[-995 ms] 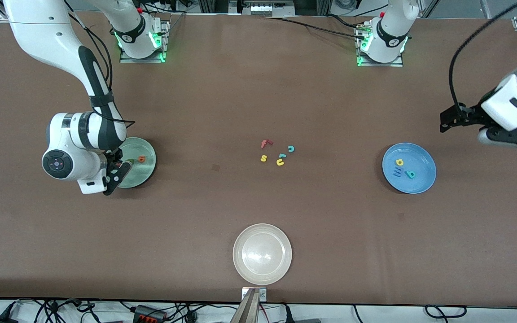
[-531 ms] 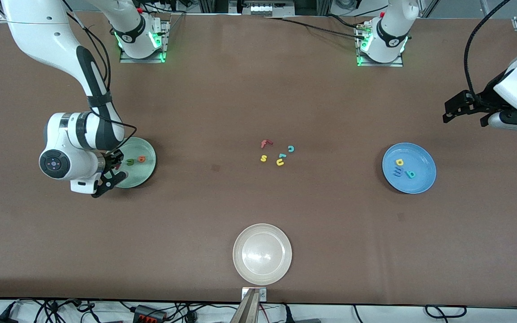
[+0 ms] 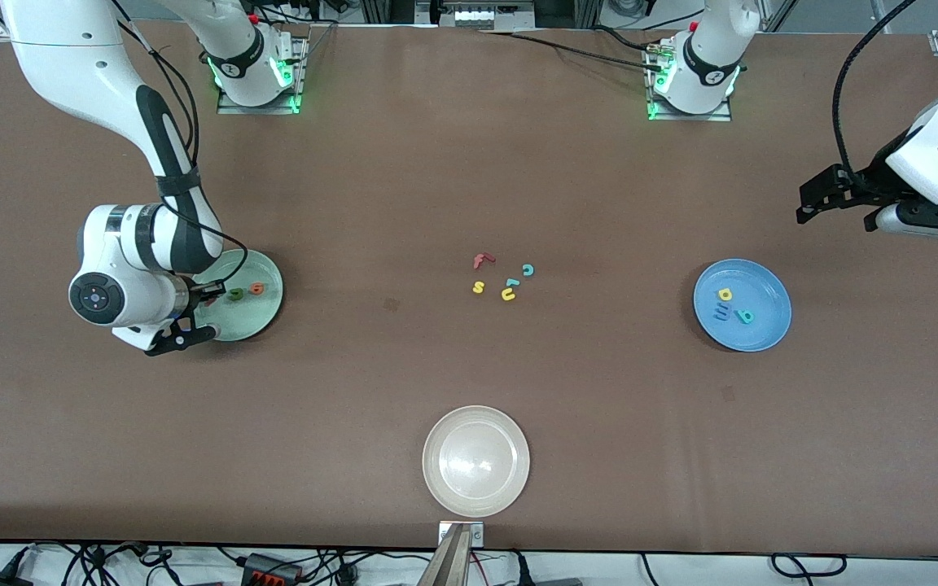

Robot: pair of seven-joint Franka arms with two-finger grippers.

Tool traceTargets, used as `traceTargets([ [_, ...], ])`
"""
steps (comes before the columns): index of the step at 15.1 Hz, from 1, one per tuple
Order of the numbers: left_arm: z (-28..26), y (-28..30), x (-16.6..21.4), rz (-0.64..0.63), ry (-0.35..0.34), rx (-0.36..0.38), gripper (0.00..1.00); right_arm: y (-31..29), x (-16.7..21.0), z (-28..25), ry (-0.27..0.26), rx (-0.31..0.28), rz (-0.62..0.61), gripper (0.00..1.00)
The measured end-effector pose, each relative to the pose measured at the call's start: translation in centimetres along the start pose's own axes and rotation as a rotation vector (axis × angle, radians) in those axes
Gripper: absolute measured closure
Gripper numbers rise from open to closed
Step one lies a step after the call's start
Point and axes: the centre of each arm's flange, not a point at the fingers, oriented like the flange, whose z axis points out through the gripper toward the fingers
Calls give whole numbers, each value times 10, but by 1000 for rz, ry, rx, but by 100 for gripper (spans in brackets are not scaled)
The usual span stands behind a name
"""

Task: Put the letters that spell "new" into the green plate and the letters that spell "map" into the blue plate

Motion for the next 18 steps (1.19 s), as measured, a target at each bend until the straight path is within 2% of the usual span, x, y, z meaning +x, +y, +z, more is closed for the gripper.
traceTargets([
  [4, 0, 0, 0, 0, 0, 0, 0, 0, 0, 3, -5, 0, 17, 73],
  [5, 0, 0, 0, 0, 0, 0, 0, 0, 0, 4, -4, 0, 21, 68],
  [7, 0, 1, 0, 1, 0, 0, 0, 2, 1, 2, 3, 1, 27, 53],
  [9, 0, 1, 0, 2, 0, 0, 0, 3, 3, -11, 26, -1, 32, 31],
  [12, 0, 2, 0, 3, 0, 0, 0, 5, 3, -55, 71, 1, 84, 4],
  [13, 0, 2, 0, 3, 0, 0, 0, 6, 1, -75, 84, 5, 120, 0],
  [18, 0, 2, 0, 4, 0, 0, 0, 12, -25, -189, 170, 27, 278, 0],
])
